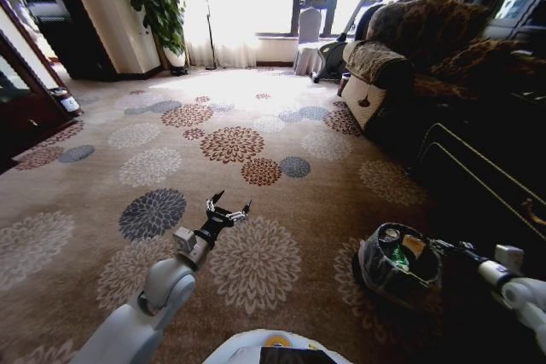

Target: Pick up the trash from the ground and place it into the trash bin.

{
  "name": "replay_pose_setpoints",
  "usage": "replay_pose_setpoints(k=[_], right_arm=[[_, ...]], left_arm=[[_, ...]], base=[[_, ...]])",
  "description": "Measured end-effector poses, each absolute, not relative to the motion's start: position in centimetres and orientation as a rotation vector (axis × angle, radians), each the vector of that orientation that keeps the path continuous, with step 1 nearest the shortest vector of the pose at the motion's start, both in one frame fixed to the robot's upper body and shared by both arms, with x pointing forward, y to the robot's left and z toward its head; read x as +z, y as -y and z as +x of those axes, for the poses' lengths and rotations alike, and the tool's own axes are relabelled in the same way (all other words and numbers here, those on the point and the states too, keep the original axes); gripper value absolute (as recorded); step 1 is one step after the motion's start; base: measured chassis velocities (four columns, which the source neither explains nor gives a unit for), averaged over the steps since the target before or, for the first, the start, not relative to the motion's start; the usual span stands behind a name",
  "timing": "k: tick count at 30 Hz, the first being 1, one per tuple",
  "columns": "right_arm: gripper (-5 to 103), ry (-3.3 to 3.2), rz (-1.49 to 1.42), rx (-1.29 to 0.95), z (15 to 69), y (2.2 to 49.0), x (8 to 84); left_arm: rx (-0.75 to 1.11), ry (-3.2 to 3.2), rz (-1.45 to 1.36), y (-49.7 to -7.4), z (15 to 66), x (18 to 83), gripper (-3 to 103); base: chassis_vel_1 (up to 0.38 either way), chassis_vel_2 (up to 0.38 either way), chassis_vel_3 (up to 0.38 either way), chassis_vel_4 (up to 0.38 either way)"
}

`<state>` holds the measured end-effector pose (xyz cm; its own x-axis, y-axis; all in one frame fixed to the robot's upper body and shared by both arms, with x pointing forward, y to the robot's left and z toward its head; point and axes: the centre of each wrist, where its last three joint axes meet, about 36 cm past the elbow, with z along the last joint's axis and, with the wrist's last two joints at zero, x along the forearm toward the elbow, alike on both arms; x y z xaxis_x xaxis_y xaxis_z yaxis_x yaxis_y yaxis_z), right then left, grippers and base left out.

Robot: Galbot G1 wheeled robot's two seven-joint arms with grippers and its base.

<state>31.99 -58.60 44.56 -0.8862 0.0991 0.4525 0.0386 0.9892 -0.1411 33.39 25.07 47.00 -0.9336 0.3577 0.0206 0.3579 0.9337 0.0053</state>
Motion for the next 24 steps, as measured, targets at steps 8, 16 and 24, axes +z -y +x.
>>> replay_pose_setpoints(k=[8, 16, 24], right_arm=[[100, 2.844, -0.073, 0.226, 28.9, 50.0, 51.4], [100, 2.961, -0.068, 0.118, 26.1, 37.5, 52.7], [100, 3.008, -0.013, 0.168, 25.2, 34.5, 51.9]], left_arm=[[0.045, 3.069, -0.573, -24.6, 33.1, 48.1, 100], [0.101, 3.07, -0.5, -24.8, 31.3, 47.8, 100], [0.075, 3.098, -0.271, -28.8, 29.6, 49.4, 100]], base=[[0.0, 0.0, 0.0, 0.0], [0.0, 0.0, 0.0, 0.0], [0.0, 0.0, 0.0, 0.0]])
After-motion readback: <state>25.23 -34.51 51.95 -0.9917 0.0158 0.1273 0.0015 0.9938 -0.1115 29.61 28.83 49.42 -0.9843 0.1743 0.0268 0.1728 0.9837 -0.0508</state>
